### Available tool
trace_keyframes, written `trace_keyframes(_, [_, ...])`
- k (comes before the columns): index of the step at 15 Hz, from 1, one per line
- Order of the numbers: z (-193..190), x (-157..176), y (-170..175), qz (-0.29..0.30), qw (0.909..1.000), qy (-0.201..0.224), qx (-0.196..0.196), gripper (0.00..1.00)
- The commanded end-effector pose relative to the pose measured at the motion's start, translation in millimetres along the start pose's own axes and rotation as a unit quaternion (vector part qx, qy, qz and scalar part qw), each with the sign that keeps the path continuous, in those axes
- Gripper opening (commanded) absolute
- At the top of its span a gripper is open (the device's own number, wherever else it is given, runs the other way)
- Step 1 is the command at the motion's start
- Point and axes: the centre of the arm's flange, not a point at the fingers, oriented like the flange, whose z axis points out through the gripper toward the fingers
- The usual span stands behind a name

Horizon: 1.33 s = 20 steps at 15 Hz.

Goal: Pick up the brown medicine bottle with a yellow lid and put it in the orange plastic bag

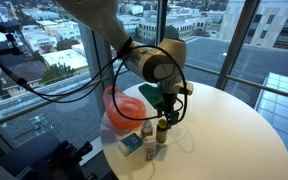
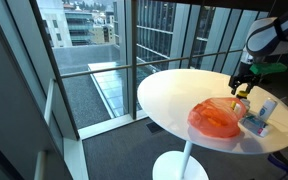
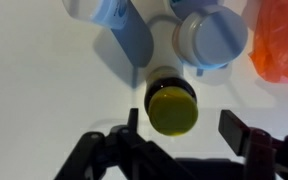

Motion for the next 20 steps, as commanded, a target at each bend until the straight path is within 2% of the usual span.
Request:
trace_keyframes(1, [-6,-2,-1,0.009,0.9999,-0.007,-0.01,0.53])
trace_keyframes(5, [-21,-8,-2,0.006,0.9999,0.001,-0.01,0.2])
trace_keyframes(11, [-87,-28,-28,-0.028,0.9986,0.033,-0.029,0.2])
trace_keyframes(16, [-139,-50,-69,-0.073,0.9948,0.059,-0.042,0.2])
trace_keyframes(20, [-166,-76,-110,-0.124,0.9894,0.064,-0.04,0.2])
